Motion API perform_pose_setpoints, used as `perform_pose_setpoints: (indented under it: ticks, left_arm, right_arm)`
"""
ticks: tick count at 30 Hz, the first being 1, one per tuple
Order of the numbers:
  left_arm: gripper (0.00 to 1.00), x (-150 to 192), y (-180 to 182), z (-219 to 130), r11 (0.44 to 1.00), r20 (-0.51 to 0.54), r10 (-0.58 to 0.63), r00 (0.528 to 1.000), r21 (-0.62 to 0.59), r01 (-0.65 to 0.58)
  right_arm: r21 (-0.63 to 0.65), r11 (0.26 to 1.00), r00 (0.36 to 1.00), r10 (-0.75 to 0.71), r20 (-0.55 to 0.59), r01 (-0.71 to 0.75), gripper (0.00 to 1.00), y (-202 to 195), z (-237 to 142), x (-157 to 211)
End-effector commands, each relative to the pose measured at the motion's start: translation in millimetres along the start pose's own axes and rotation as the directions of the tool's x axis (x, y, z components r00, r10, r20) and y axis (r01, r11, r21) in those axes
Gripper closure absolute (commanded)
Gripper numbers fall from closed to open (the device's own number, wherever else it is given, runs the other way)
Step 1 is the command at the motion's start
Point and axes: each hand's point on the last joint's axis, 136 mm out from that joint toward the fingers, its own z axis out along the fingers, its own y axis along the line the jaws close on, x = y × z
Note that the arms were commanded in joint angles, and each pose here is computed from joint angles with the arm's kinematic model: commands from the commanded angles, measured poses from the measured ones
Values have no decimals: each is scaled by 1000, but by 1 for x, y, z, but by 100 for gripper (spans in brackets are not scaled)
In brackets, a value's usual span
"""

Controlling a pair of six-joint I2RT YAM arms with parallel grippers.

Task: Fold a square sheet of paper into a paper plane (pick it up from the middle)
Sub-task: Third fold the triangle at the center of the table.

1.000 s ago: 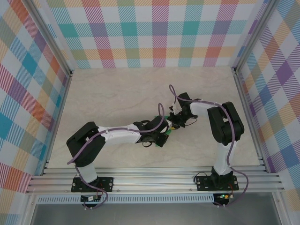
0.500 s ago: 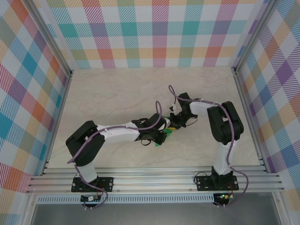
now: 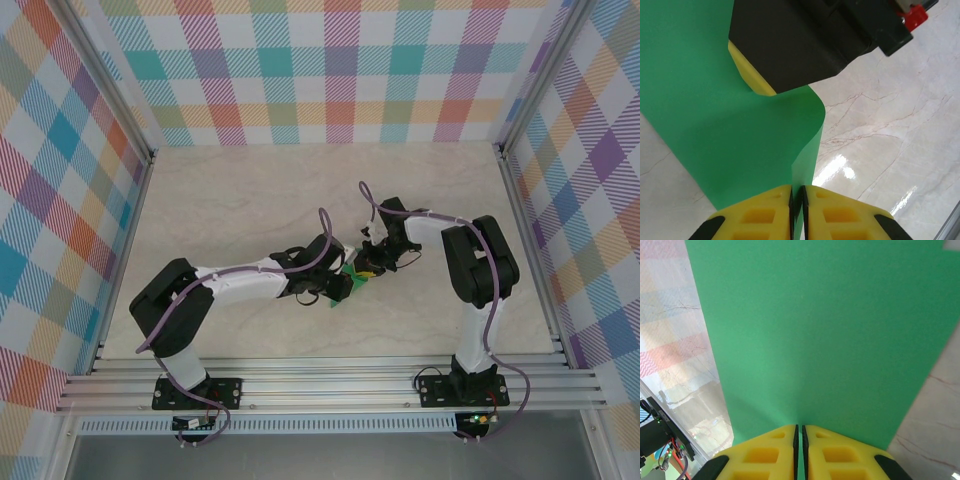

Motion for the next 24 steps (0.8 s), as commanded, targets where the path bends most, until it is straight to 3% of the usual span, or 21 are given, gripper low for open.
perform_pose_setpoints:
  ticks: [1, 5, 13, 24]
  left_arm:
    - [85, -4, -3, -6, 999, 20, -20, 1000, 39, 19]
    - [85, -3, -2, -2, 998, 11, -35, 999, 50, 35]
    - [98, 2, 12, 0, 987, 29, -127, 991, 105, 123]
    - [98, -4, 11, -1, 971, 29, -161, 987, 182, 153]
  right_arm:
    - [14, 1000, 1000, -4, -18, 4, 87, -3, 3, -1]
    - [15, 1000, 1000, -3, -20, 3, 87, -3, 4, -1]
    - [8, 1000, 1000, -10, -16, 10, 86, 1, 0, -4]
    - [26, 1000, 1000, -10, -17, 10, 86, -1, 0, -7]
